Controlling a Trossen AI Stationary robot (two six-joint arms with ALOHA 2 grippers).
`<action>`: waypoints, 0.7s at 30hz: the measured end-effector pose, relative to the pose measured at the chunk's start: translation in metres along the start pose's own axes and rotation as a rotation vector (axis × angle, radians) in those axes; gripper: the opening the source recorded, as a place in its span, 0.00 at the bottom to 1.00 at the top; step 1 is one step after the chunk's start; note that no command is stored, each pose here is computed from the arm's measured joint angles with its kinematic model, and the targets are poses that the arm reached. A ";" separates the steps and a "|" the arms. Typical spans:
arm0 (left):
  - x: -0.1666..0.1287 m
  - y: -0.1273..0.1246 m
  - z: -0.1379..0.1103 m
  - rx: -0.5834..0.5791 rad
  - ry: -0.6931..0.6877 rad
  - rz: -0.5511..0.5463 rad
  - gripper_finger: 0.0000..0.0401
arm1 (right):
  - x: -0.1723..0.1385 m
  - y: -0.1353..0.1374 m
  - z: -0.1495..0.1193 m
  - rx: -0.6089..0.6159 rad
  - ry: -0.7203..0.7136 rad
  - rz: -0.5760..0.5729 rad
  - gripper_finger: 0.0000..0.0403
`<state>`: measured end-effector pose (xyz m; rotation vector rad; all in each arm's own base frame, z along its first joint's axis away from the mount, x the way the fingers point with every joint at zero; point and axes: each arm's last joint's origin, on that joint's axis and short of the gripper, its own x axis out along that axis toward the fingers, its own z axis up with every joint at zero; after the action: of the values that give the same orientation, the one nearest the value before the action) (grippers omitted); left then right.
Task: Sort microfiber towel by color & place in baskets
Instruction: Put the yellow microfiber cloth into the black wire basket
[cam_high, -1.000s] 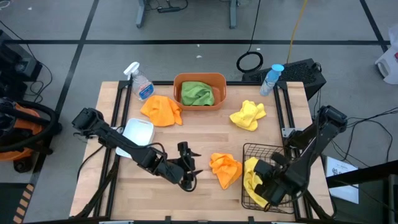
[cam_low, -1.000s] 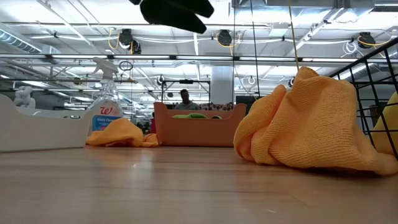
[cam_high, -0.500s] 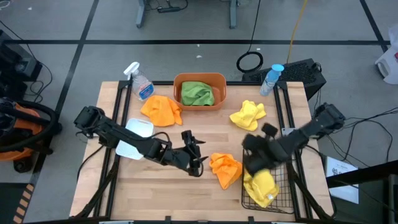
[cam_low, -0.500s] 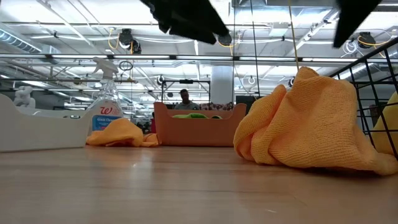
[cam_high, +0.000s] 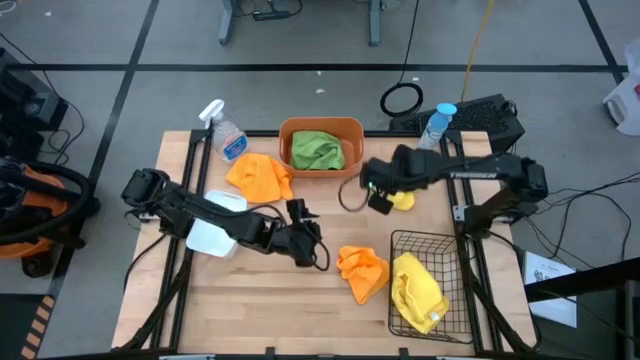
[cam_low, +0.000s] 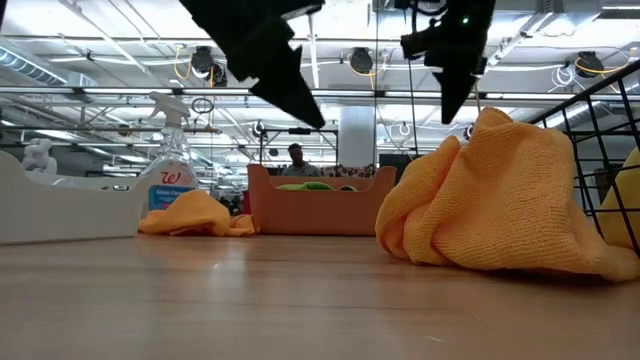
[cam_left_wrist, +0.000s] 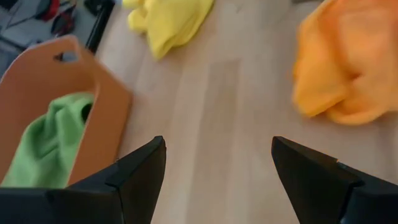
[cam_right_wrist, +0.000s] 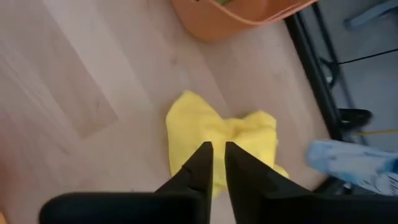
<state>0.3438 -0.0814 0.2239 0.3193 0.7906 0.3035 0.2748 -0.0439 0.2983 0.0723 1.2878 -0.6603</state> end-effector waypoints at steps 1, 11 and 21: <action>0.001 0.002 -0.001 -0.004 0.013 0.012 0.74 | 0.004 -0.004 0.003 0.012 -0.001 0.016 0.11; 0.002 0.004 -0.002 -0.024 0.025 0.019 0.74 | 0.058 -0.014 -0.014 -0.101 0.118 0.112 0.43; 0.000 -0.001 -0.002 -0.059 0.021 -0.004 0.74 | 0.093 -0.015 -0.024 -0.263 0.071 0.130 0.61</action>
<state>0.3419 -0.0817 0.2224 0.2591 0.8009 0.3265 0.2582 -0.0851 0.2119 -0.0367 1.4155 -0.3765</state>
